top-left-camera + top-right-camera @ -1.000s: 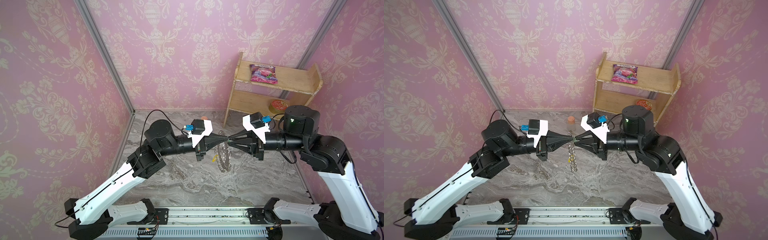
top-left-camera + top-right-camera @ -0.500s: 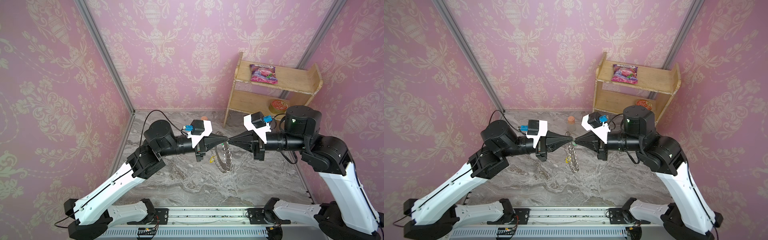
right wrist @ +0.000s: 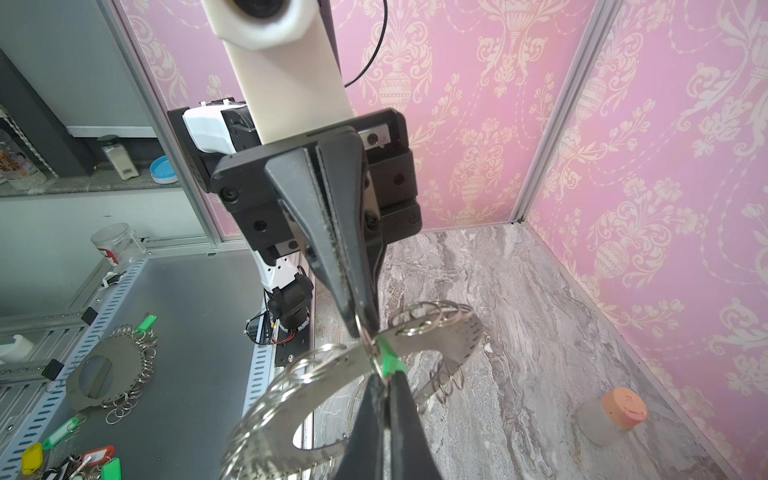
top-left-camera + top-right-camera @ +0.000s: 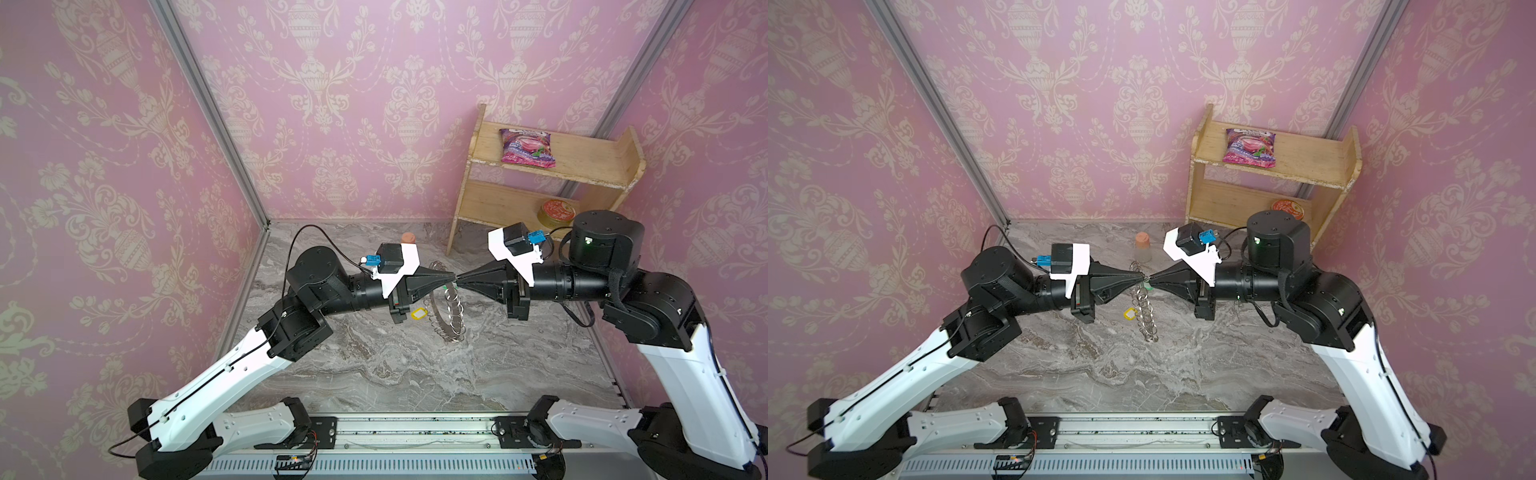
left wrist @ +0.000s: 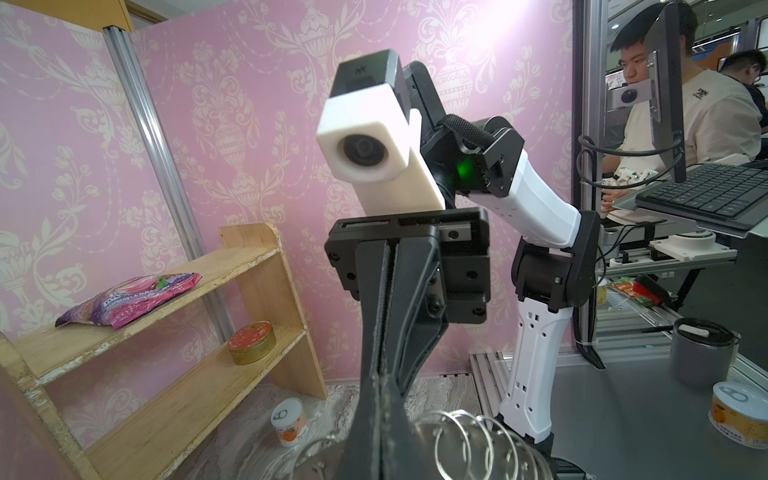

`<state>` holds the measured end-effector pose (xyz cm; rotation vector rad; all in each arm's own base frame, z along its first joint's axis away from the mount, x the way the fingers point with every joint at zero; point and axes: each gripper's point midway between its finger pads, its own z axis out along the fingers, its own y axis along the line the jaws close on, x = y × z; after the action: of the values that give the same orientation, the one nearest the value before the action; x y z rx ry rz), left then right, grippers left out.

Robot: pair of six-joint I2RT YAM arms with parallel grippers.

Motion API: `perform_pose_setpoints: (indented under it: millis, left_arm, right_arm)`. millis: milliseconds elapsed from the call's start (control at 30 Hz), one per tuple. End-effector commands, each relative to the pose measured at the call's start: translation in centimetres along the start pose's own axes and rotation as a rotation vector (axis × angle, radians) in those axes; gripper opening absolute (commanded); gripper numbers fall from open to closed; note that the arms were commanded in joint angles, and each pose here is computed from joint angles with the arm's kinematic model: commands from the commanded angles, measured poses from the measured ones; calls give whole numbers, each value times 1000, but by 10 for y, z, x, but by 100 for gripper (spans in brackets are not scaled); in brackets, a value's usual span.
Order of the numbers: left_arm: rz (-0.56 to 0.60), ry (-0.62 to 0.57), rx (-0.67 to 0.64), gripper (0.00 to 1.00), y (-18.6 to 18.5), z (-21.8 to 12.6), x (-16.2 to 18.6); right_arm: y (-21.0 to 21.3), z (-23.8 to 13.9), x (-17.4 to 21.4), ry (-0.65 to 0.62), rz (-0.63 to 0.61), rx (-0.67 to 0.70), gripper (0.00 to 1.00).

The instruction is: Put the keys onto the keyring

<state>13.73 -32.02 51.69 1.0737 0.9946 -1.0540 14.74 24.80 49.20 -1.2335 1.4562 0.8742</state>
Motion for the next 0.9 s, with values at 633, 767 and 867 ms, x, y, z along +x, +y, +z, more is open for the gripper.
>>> perform_pose_setpoints:
  millis: [633, 767, 867]
  left_arm:
    - [54, -237, -64, 0, 14, -9, -50]
    - [45, -218, -48, 0, 11, -10, -47]
    - [36, -205, -40, 0, 10, -10, -44]
  right_arm:
    - [10, 7, 7, -29, 44, -73, 19]
    - [7, -8, 6, -18, -4, 8, 31]
    - [4, -18, 2, -23, -30, 63, 34]
